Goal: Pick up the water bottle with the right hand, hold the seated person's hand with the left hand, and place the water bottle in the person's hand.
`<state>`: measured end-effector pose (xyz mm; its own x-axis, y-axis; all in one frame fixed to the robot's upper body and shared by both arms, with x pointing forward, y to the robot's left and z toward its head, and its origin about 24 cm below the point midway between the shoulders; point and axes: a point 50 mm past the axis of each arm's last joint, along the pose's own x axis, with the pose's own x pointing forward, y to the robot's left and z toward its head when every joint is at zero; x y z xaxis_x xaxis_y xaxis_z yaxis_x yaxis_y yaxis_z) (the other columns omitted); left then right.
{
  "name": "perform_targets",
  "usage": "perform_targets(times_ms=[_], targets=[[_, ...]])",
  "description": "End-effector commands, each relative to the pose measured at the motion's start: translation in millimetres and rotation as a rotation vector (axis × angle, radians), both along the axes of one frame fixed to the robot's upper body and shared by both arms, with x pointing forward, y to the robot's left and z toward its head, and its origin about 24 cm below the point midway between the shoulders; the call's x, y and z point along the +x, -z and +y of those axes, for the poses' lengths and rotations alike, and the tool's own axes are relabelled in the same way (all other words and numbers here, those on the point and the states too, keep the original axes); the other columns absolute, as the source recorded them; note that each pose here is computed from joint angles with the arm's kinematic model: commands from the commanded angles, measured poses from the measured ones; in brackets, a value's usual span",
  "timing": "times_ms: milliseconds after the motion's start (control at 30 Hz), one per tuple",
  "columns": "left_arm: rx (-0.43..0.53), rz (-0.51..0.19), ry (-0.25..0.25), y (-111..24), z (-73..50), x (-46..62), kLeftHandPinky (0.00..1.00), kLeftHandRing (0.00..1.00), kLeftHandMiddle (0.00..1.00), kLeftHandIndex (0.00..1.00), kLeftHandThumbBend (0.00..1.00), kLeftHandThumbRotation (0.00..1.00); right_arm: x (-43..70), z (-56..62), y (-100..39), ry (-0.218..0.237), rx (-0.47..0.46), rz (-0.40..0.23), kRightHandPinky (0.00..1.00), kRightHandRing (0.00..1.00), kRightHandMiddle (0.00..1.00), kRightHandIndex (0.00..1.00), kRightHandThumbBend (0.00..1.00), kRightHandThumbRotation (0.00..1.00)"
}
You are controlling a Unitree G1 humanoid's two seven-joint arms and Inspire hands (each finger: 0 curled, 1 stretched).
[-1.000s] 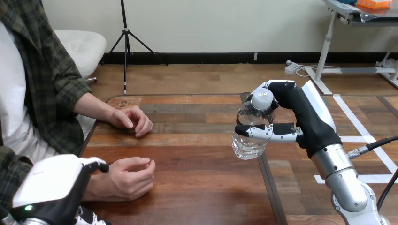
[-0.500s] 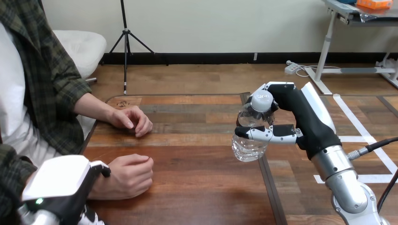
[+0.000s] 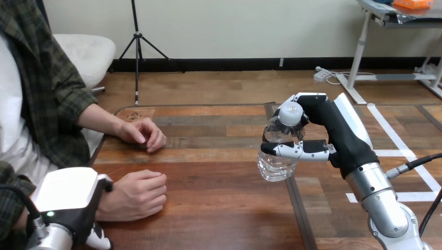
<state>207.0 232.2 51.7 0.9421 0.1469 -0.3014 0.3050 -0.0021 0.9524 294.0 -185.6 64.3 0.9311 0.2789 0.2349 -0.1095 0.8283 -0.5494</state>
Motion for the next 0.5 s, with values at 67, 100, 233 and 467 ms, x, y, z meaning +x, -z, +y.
perform_targets(times_ms=[67, 100, 233, 467], targets=[[0.071, 0.05, -0.106, 23.2, 10.2, 2.0, 0.76, 0.8, 0.83, 0.77, 0.88, 0.03, 10.9, 0.3, -32.0, -0.012, 0.007, -0.121, 0.41, 0.44, 0.47, 0.43, 0.68, 0.0], [0.075, 0.048, -0.11, 24.1, 10.4, 2.3, 0.76, 0.8, 0.83, 0.77, 0.88, 0.03, 11.0, 0.3, -32.0, -0.013, 0.005, -0.121, 0.41, 0.44, 0.47, 0.43, 0.68, 0.0], [0.098, 0.035, -0.123, 28.8, 11.9, 3.3, 0.77, 0.81, 0.83, 0.77, 0.87, 0.03, 11.0, 0.7, -33.2, -0.016, 0.004, -0.124, 0.41, 0.44, 0.47, 0.43, 0.68, 0.0], [0.111, -0.019, -0.126, 35.5, 15.1, 3.4, 0.77, 0.8, 0.83, 0.78, 0.87, 0.03, 10.4, 1.6, -33.1, -0.023, 0.015, -0.125, 0.42, 0.45, 0.47, 0.43, 0.68, 0.0]])
